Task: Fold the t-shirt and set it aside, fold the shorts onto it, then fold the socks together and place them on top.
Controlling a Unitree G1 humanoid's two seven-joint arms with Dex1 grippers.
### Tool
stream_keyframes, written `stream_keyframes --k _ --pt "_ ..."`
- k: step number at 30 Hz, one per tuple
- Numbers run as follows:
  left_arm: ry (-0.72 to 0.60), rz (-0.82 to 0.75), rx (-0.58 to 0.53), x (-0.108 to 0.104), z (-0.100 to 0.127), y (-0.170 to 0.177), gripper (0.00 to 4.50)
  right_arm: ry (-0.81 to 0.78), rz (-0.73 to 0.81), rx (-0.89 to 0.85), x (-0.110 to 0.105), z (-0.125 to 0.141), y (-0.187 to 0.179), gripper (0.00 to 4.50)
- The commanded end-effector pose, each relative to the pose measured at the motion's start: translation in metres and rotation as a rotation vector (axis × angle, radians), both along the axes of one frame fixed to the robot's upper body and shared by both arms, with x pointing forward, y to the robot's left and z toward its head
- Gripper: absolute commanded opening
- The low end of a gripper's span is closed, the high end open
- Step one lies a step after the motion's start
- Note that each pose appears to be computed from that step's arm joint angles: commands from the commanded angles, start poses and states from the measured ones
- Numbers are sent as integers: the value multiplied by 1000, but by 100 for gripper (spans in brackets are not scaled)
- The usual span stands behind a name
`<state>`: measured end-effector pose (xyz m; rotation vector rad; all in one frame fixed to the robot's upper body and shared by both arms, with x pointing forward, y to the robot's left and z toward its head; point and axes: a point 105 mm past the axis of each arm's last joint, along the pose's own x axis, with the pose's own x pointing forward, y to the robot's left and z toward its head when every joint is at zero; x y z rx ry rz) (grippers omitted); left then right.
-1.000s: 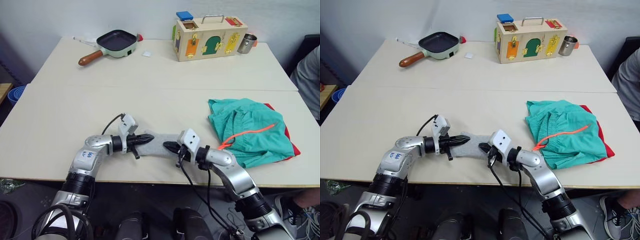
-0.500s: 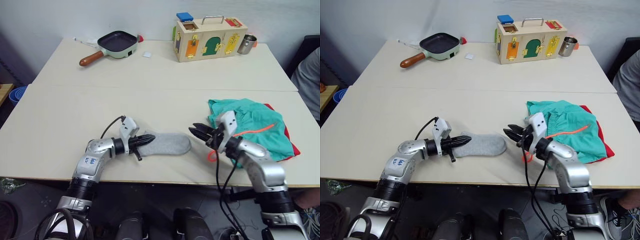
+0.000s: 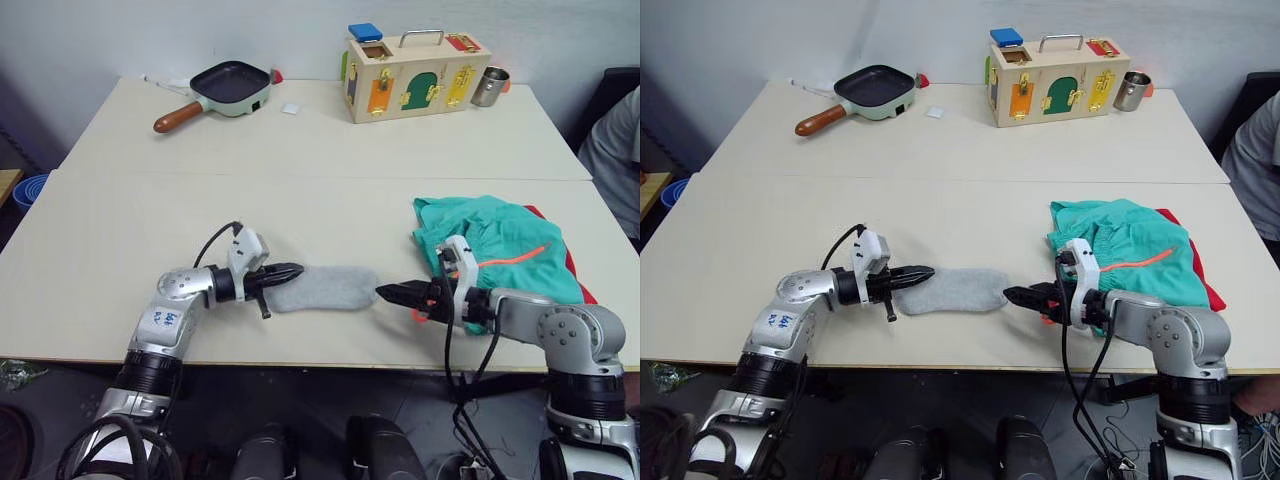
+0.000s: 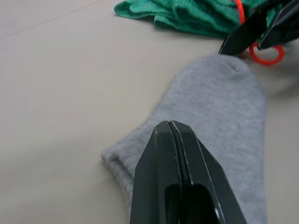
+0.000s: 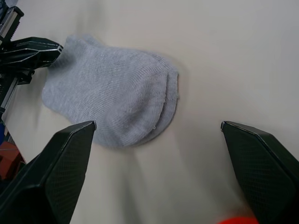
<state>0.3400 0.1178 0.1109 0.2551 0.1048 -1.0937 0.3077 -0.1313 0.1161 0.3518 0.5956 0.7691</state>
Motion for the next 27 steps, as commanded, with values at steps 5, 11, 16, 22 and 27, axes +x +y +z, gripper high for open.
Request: stream_keyframes --k 5,11,16,22,27 --pt "-7 2 -6 0 -9 -9 0 45 78 49 3 -5 36 274" --pt "-6 -9 -24 -1 -9 -17 0 43 75 78 10 2 43 64" --pt "-35 -85 -46 -8 1 -31 0 31 63 67 15 15 30 3" --pt "-39 -95 -67 -4 7 -43 0 28 120 0 11 26 23 3" --pt "12 -50 -29 1 -11 -39 0 18 153 -23 11 39 26 3"
